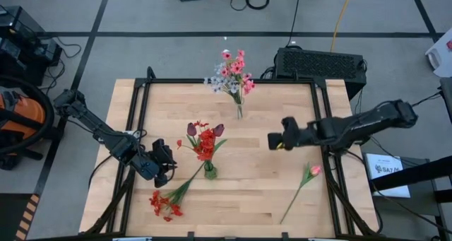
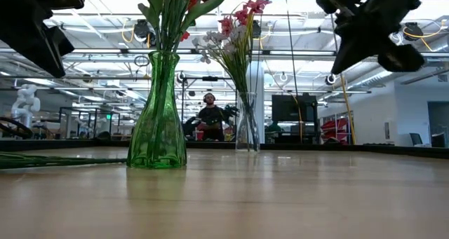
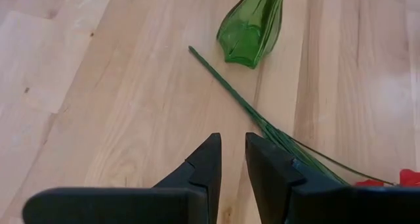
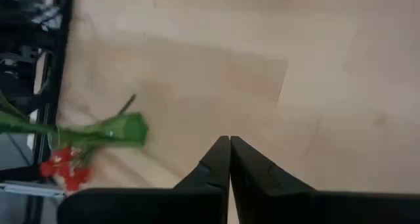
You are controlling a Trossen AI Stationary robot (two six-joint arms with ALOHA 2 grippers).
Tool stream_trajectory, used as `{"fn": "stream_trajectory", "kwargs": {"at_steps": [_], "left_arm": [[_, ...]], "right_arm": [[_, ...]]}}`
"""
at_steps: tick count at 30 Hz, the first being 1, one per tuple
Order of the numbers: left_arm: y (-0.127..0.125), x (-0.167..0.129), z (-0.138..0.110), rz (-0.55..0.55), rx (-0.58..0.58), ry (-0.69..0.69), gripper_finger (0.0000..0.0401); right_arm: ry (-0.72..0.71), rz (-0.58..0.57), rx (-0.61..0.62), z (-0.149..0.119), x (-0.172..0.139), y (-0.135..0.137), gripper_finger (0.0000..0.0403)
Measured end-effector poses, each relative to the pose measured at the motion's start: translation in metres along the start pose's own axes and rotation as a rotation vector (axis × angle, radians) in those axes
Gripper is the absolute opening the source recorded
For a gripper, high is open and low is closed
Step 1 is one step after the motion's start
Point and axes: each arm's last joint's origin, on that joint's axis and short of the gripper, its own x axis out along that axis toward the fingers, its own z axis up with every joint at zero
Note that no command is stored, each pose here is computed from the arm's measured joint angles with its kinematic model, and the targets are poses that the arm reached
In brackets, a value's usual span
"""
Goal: Sort flowers into vase by color
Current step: Put the pink flower into the transparent flower vase
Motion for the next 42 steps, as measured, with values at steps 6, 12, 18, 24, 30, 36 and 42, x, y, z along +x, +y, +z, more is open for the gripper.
{"fn": "stream_trajectory", "kwargs": {"at_steps": [6,12,18,24,30,36,42], "left_arm": [[0.000,0.000,0.000,-0.001,0.000,0.001,0.0075],[-0.001,0.000,-0.001,-0.019,0.000,0.019,0.0075],[-0.001,0.000,-0.001,-0.020,0.000,0.020,0.0075],[-0.001,0.000,-0.001,-0.020,-0.001,0.020,0.0075],[-0.001,0.000,-0.001,-0.020,0.000,0.020,0.0075],[-0.001,0.000,-0.001,-0.019,0.000,0.020,0.0075],[-0.001,0.000,-0.001,-0.019,0.001,0.019,0.0075]], "right_arm": [[0.088,-0.079,0.115,-0.042,0.018,0.004,0.0001],[0.119,-0.183,0.208,-0.075,0.023,0.012,0.0001],[0.128,-0.304,0.308,-0.091,0.013,0.004,0.0001],[0.196,-0.418,0.368,-0.104,0.004,-0.006,0.0004],[0.197,-0.427,0.335,-0.107,0.002,-0.009,0.0004],[0.231,-0.481,0.306,-0.111,0.001,-0.012,0.0004],[0.260,-0.511,0.284,-0.118,0.002,-0.015,0.0004]]}}
